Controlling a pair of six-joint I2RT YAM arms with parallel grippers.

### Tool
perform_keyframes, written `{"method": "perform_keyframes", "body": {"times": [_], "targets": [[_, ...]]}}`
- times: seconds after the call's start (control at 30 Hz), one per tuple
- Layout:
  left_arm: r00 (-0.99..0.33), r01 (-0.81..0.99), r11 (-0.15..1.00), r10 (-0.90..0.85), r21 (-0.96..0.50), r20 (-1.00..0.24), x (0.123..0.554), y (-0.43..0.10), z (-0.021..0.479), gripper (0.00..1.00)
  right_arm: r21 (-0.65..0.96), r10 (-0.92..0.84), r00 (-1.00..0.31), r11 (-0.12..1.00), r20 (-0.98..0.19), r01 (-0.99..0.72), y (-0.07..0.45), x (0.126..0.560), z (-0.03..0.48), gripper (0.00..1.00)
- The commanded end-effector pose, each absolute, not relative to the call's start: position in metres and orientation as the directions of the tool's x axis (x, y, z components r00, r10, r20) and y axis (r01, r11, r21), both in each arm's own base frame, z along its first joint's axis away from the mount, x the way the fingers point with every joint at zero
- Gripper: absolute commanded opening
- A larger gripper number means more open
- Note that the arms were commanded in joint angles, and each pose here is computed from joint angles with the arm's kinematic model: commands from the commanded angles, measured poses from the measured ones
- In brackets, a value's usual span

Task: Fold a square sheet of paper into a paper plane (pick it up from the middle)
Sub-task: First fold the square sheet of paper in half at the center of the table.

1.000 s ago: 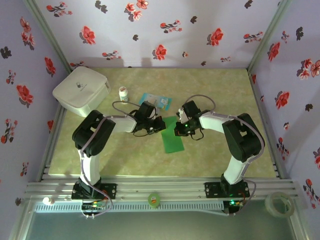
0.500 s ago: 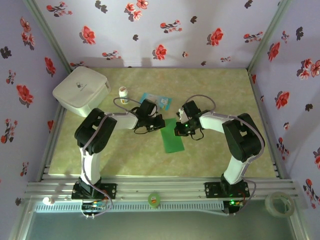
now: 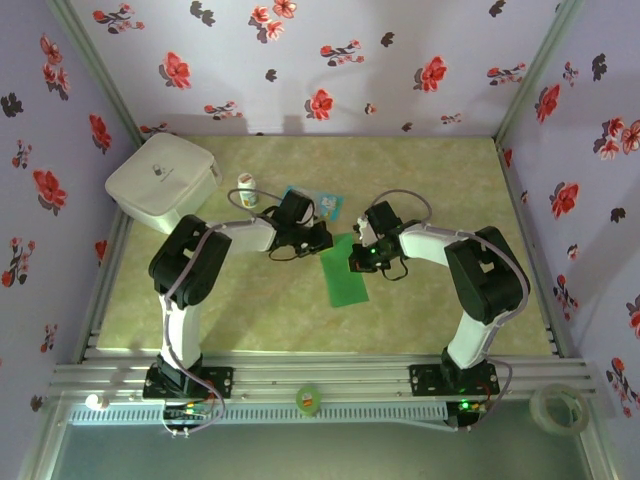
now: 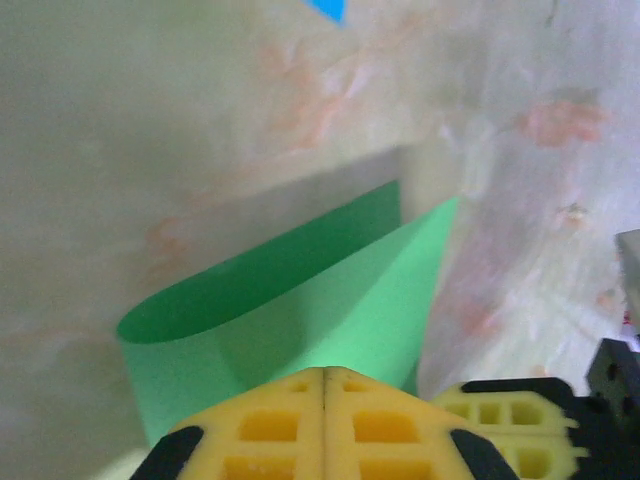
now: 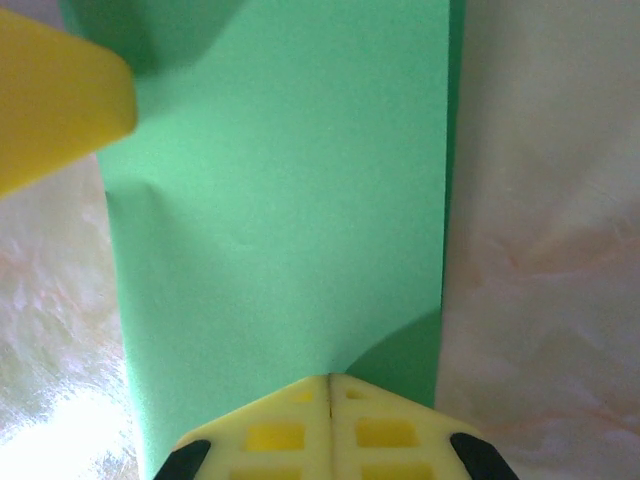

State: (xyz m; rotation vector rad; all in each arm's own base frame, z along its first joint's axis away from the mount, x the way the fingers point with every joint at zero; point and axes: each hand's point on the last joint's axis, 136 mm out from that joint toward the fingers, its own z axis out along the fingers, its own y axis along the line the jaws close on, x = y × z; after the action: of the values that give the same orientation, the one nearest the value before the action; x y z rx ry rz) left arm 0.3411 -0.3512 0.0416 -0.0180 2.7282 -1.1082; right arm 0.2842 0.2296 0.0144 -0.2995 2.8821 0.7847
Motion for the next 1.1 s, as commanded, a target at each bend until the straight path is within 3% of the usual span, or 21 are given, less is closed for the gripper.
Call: {"method": "perform_keyframes", "body": {"times": [0.0,0.4,1.07], "targets": [[-0.987,0.076,0.723,-0.044,-0.687,-0.155,0.339,-0.351,0.04,0.06,0.321,-0.131,-0.991,0.94,0.016,-0.119,0.181,0.245,-0.033,0.0],[-0.985,0.004,0.785,-0.104,-0.619,-0.139,0.347,-0.319,-0.008,0.06,0.321,-0.127,-0.992,0.94,0.018,-0.115,0.181,0.245,-0.033,0.0],[-0.945,-0.123,0.793,-0.278,-0.597,-0.174,0.383,-0.284,-0.005,0.06,0.324,-0.121,-0.992,0.94,0.016,-0.11,0.18,0.245,-0.033,0.0]]}}
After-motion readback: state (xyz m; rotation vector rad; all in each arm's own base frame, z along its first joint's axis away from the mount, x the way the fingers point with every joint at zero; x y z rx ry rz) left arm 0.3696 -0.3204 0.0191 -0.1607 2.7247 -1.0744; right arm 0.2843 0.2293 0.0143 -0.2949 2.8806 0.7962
